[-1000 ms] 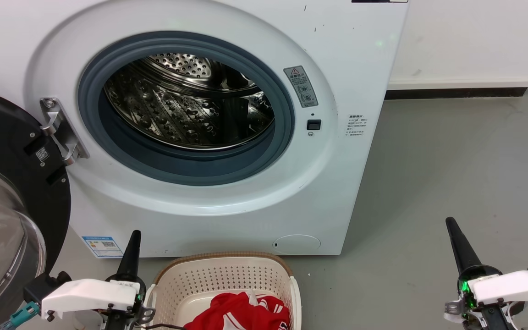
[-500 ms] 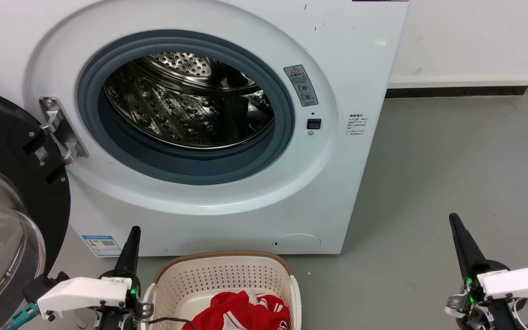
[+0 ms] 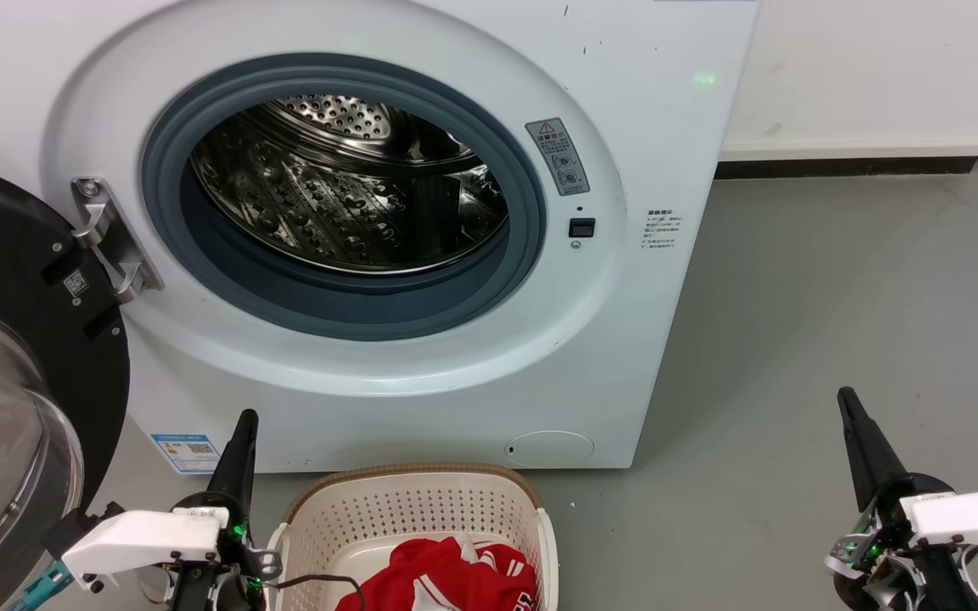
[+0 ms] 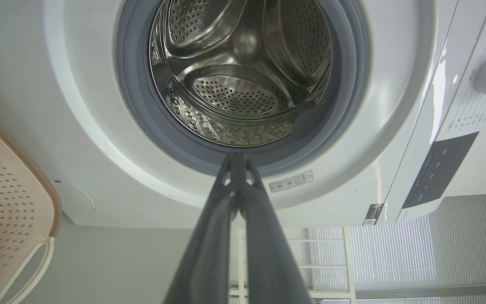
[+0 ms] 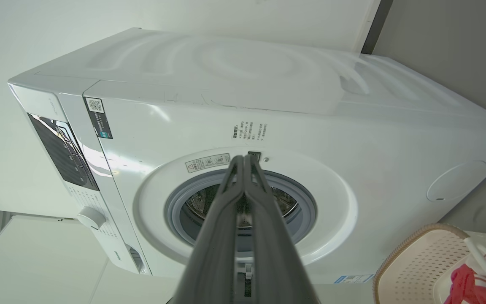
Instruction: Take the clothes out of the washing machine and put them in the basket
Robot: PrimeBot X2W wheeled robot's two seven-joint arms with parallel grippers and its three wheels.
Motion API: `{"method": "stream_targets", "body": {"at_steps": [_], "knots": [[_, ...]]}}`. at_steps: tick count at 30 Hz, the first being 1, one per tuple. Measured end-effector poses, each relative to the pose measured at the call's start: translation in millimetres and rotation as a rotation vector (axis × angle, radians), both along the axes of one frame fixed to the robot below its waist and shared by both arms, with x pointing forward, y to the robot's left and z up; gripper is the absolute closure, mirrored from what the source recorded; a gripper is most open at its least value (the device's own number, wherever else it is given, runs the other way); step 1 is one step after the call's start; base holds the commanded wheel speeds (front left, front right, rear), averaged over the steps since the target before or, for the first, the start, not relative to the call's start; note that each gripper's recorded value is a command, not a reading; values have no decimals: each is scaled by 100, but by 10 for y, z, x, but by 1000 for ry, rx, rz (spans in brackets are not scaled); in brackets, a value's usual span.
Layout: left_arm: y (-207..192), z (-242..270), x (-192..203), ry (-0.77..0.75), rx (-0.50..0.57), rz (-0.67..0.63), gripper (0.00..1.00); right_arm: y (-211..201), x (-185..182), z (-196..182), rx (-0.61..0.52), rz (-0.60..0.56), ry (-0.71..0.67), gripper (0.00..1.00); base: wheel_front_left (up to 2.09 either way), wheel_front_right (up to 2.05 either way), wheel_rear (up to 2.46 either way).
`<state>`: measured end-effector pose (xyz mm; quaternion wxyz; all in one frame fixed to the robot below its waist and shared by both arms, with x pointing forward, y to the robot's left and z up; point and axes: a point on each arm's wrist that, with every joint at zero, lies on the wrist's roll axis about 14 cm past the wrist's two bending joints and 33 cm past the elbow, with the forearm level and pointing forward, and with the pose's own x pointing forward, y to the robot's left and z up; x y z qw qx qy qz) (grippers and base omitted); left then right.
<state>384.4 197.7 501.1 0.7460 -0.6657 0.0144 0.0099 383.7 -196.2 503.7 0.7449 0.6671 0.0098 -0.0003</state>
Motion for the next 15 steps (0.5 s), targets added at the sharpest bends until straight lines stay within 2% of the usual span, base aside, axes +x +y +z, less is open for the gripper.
{"method": "stream_targets", "body": {"at_steps": [15], "knots": [[24, 42, 39, -27, -108, 8, 100, -42, 38, 13, 103, -15, -6, 100, 0, 0, 0]]}}
